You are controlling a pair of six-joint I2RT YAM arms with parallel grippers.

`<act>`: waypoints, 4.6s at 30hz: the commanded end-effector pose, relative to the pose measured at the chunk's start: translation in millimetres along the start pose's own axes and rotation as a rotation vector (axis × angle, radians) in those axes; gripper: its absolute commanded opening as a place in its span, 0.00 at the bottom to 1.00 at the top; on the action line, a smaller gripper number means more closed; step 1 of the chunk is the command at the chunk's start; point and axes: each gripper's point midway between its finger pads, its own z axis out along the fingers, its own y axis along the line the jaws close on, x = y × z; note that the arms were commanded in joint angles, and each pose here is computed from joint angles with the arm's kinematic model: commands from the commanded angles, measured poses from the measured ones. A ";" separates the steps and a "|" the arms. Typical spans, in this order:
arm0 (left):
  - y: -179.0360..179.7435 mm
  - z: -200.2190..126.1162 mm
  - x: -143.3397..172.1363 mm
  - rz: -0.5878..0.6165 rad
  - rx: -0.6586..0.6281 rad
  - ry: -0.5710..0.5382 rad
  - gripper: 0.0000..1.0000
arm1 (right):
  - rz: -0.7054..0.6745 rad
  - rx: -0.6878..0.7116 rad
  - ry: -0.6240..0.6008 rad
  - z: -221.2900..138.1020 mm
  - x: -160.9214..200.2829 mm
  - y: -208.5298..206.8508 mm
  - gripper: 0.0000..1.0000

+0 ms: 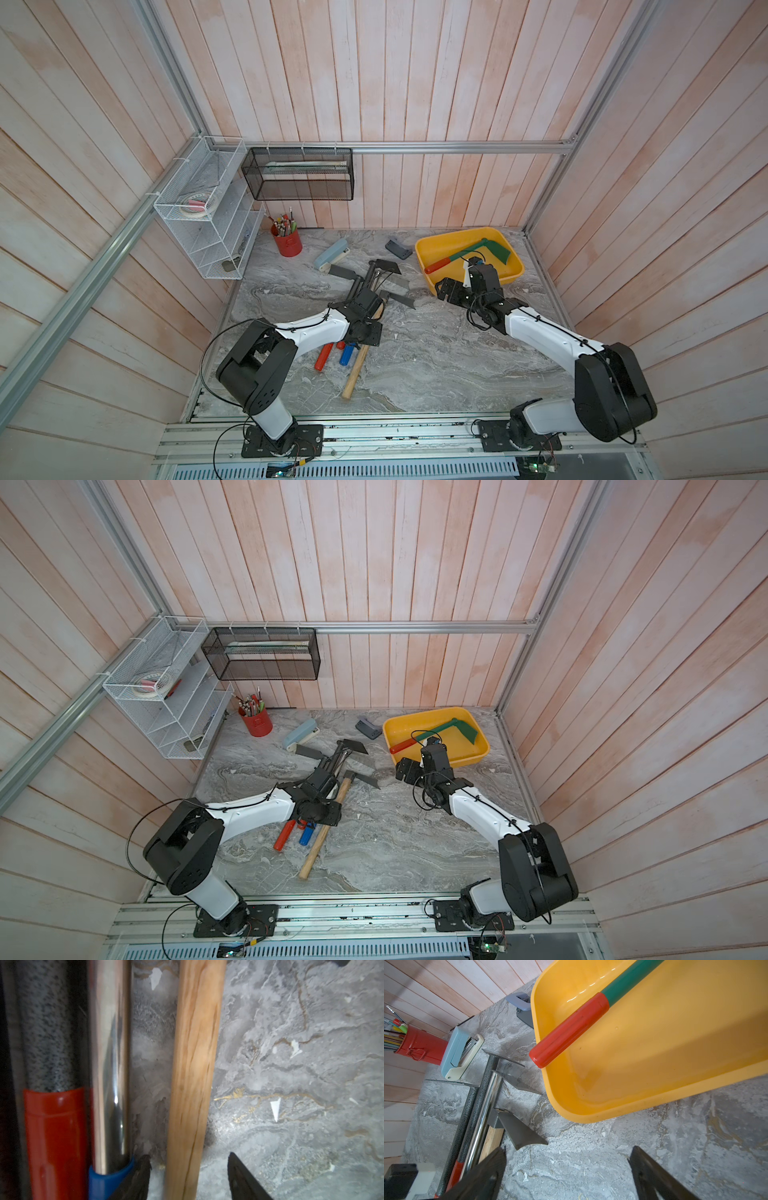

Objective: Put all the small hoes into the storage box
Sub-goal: Pick up the hoe from the center of the board.

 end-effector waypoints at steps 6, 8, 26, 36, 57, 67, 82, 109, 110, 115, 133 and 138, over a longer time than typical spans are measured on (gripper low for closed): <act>1.8 2.0 -6.4 0.011 -0.034 -0.011 0.58 | 0.001 -0.021 -0.016 -1.3 -2.7 4.4 0.95; 2.8 2.6 -5.2 0.016 -0.039 -0.006 0.57 | 0.006 -0.027 -0.017 -1.7 -2.6 5.3 0.95; 2.2 7.7 -10.0 0.047 -0.060 -0.009 0.47 | 0.006 -0.060 -0.040 -7.2 -2.6 8.5 0.95; 2.4 10.6 -10.1 0.059 -0.066 -0.003 0.41 | 0.015 -0.072 -0.023 -2.1 3.0 8.4 0.95; -1.0 12.6 -21.7 0.082 -0.073 -0.009 0.31 | 0.020 -0.081 0.000 1.1 8.2 8.8 0.95; -0.8 19.6 -20.8 0.092 -0.079 0.010 0.38 | 0.021 -0.079 0.015 2.3 12.5 7.4 0.95; 1.0 17.1 -24.4 0.089 -0.094 -0.003 0.29 | 0.017 -0.086 0.035 5.0 14.7 9.8 0.95; -12.3 -17.9 -53.5 0.134 -0.054 -0.124 0.00 | 0.147 -0.284 0.158 2.3 41.4 65.6 0.83; -13.2 -18.3 -53.7 0.133 -0.048 -0.125 0.00 | 0.153 -0.286 0.161 2.0 41.9 67.0 0.82; -17.4 -20.2 -56.5 0.132 -0.028 -0.133 0.00 | 0.168 -0.332 0.194 1.2 50.6 79.2 0.77; -27.8 -37.2 -71.9 0.112 0.023 -0.216 0.00 | 0.235 -0.423 0.281 4.2 79.2 112.7 0.68; -30.1 -39.0 -74.6 0.111 0.032 -0.227 0.00 | 0.282 -0.440 0.307 9.7 87.9 118.1 0.64</act>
